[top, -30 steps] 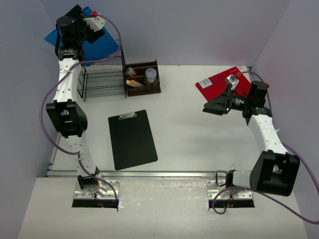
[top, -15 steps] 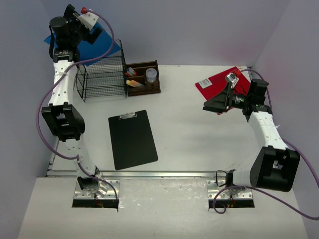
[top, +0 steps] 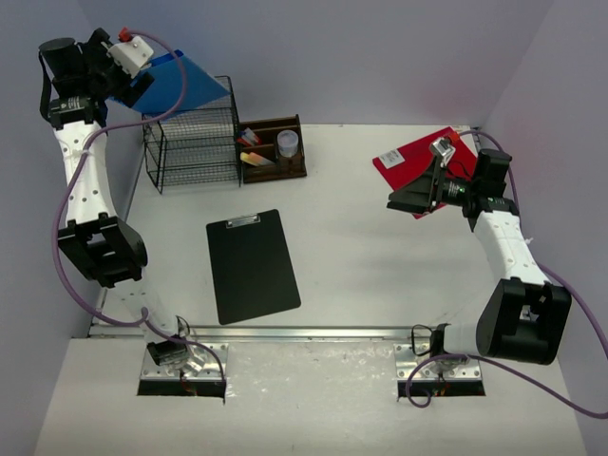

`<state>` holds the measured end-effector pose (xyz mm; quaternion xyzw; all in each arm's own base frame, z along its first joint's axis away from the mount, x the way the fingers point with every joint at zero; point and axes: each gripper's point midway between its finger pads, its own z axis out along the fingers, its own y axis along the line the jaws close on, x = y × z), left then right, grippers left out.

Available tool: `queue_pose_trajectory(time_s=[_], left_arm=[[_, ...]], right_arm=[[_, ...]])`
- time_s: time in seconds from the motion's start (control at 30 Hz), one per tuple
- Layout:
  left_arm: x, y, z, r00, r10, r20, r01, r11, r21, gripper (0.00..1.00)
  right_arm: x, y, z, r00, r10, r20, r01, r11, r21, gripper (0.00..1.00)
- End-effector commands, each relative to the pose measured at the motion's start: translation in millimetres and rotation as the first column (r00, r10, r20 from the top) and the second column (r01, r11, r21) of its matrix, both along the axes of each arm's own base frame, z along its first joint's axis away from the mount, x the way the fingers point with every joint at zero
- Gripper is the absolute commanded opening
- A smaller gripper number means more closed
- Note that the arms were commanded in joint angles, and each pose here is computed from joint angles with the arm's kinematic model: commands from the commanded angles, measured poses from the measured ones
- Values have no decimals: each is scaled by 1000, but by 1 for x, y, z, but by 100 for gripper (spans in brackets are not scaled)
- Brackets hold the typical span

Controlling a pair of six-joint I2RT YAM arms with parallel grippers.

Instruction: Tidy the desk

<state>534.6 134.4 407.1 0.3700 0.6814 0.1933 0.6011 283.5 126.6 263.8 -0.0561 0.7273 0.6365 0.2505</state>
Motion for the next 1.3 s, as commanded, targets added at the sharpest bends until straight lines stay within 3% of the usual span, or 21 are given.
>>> queue_pose_trajectory(time_s=[0.0, 0.17, 0.2, 0.27, 0.33, 0.63, 0.9, 1.03, 1.13, 1.27], left_arm=[[-28, -10, 14, 998, -57, -32, 59, 996, 72, 58], [-30, -13, 11, 995, -86, -56, 92, 990, 105, 35], [-29, -13, 11, 994, -89, -60, 96, 989, 110, 35], [-27, -10, 15, 995, -86, -58, 93, 987, 134, 22], [-25, -7, 21, 996, -83, -44, 89, 982, 169, 2], [-27, -19, 39, 991, -133, -9, 128, 926, 354, 0], [-16, -30, 4, 983, -137, -124, 178, 880, 441, 0], [2, -34, 2, 988, -124, -97, 154, 884, 442, 22], [23, -38, 17, 997, -76, 4, 70, 928, 367, 51], [46, -41, 29, 994, -25, 107, -11, 946, 325, 67]], right_arm=[[5, -1, 16, 996, 12, 87, -11, 1000, -10, 99], [4, 0, 17, 996, 14, 93, -13, 1000, -9, 99], [4, 0, 17, 995, 14, 95, -13, 1000, -10, 99], [3, 0, 18, 995, 18, 98, -18, 1000, -8, 99], [3, 0, 17, 995, 20, 97, -19, 1000, -8, 99], [0, 0, 13, 996, 24, 90, -24, 1000, -1, 99], [-3, 1, 13, 995, 34, 92, -35, 999, 4, 99], [-5, 1, 11, 995, 36, 89, -36, 999, 5, 99], [-6, 1, 9, 996, 35, 80, -35, 999, 6, 99], [-5, 1, 6, 997, 29, 72, -30, 1000, 5, 99]])
